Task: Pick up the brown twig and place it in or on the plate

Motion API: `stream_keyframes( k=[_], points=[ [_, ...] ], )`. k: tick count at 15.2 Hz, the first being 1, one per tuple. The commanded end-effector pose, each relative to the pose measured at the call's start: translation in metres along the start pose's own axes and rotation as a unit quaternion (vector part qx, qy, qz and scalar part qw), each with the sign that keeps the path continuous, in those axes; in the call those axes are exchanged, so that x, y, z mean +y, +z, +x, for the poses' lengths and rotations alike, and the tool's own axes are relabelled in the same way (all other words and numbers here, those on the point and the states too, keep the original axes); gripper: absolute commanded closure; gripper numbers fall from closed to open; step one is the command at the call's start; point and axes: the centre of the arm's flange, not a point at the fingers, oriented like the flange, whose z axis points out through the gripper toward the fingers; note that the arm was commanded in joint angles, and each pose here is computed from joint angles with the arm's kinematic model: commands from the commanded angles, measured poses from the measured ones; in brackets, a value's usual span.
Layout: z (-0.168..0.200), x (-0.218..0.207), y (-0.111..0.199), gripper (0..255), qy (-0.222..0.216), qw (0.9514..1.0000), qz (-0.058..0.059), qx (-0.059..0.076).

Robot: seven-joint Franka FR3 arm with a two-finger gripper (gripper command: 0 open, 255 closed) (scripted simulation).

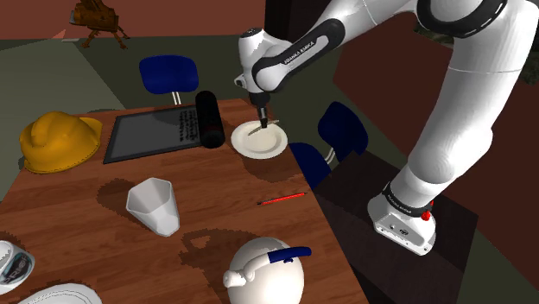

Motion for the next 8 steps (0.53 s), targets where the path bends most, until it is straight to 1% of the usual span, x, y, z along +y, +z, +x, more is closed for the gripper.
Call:
stream_keyframes(
  k=[1,8],
  points=[
    [0.001,0.006,0.009,255,0.0,1.0,0.0,0.0],
    [0.008,0.006,0.045,255,0.0,1.0,0.0,0.0]
  ],
)
